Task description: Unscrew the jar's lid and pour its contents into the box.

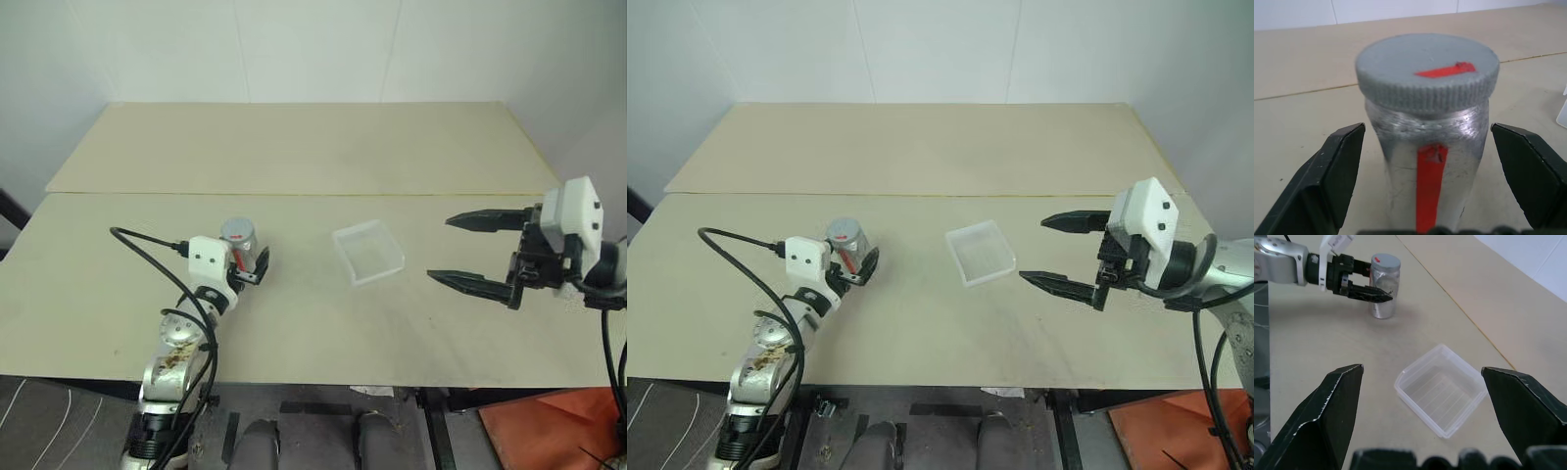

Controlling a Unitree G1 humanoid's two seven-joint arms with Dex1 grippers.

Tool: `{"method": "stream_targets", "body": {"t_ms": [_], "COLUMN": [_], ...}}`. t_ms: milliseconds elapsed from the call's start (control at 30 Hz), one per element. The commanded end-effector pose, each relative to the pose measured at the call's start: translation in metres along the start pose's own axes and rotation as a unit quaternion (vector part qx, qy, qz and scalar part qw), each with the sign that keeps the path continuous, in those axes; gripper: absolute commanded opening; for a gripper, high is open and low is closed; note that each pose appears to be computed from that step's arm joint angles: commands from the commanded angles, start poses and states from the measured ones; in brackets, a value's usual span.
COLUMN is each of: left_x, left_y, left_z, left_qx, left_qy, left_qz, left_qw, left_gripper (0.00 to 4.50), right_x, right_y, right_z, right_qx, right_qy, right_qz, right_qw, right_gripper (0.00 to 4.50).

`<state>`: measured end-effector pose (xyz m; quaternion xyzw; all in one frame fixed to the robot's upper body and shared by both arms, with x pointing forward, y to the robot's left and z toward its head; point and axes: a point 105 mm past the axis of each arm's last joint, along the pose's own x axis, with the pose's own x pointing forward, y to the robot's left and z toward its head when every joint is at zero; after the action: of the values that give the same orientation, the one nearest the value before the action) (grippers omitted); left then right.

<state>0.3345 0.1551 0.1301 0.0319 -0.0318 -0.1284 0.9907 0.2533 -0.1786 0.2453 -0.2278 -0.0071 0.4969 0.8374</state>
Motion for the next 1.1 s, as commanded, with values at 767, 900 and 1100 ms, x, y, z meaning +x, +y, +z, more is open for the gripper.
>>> {"method": "stream_targets", "body": {"t_ms": [767,900,1100], "left_x": [0.027,0.028,0.029], "left_y": [-0.006,-0.006,-0.013], "left_z": [0.018,0.027,0.069], "left_qx": [0.028,0.039,0.057], "left_qy": [-0.036,-0.026,-0.023], "left_qz": [-0.005,-0.059,-0.253], "left_qw": [0.999,0.997,0.966], "left_gripper": [2.02,2.02,2.02], "right_x": [-0.005,-0.001,0.021], "right_y": [0.001,0.004,0.0], "right_z": [0.01,0.012,0.025], "right_qx": [-0.012,-0.01,-0.004], "right_qy": [-0.017,-0.029,-0.077], "right_qz": [-0.011,-0.01,-0.011], "right_qw": [1.0,0.999,0.997], "right_gripper": [4.5,4.5,4.5]}}
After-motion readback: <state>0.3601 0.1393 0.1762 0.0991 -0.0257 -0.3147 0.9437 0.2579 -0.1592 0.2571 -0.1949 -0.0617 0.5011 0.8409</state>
